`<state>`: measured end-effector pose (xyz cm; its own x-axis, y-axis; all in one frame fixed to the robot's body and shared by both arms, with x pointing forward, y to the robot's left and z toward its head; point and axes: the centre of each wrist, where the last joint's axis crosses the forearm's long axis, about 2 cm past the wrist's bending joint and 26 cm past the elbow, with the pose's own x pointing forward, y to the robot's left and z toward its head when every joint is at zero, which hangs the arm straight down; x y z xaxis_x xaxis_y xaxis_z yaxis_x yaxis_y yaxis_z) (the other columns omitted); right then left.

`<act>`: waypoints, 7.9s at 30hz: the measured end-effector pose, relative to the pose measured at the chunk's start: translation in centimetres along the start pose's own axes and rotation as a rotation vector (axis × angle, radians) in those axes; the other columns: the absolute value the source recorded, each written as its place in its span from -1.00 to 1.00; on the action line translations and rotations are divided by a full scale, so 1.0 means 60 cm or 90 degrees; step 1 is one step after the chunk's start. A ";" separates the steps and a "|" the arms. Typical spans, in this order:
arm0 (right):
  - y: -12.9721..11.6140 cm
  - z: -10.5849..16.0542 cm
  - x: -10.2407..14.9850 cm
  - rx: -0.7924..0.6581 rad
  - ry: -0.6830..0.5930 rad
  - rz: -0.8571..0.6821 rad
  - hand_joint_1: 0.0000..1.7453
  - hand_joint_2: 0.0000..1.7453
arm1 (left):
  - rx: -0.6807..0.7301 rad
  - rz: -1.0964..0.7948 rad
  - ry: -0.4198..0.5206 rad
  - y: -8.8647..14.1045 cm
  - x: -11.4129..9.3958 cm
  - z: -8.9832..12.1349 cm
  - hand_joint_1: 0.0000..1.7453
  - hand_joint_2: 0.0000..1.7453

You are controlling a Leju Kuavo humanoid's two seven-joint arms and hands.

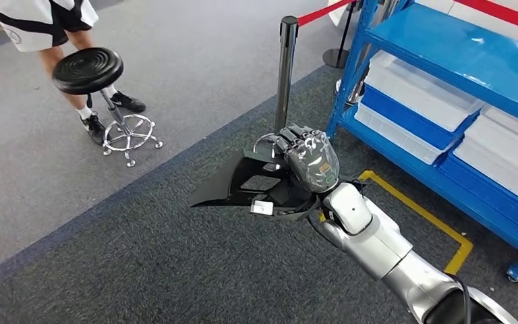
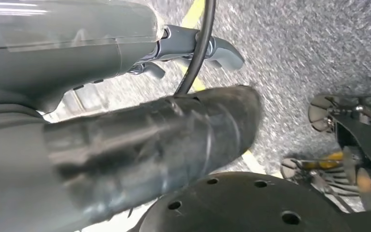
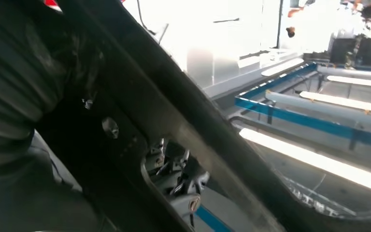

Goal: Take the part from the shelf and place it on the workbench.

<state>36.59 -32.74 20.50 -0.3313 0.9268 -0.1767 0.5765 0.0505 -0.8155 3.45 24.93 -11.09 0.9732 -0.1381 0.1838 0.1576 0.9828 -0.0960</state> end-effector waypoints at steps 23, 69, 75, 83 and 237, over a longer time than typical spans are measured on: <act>0.002 -0.006 0.001 0.003 -0.001 0.000 1.00 1.00 | -0.008 0.007 -0.010 0.002 -0.001 0.000 -1.00 -1.00; -0.007 -0.037 -0.005 -0.010 -0.010 0.012 1.00 1.00 | -0.016 0.012 -0.015 0.000 -0.008 0.001 -1.00 -1.00; -0.011 -0.045 -0.006 -0.013 -0.013 0.014 1.00 1.00 | -0.019 0.012 -0.012 -0.001 -0.009 0.001 -1.00 -1.00; -0.020 -0.057 -0.013 -0.014 -0.016 0.019 1.00 1.00 | -0.018 0.012 -0.014 0.002 -0.006 0.001 -1.00 -1.00; -0.178 -0.363 -0.069 0.268 -0.050 0.133 1.00 1.00 | -0.028 0.057 -0.016 0.022 -0.010 0.002 -1.00 -1.00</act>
<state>48.10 -28.99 41.93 -0.3060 0.8692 -0.3884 0.2896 -0.3037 -0.9077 3.03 26.30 -11.21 0.9792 -0.0468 0.1972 0.0784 0.9846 -0.1559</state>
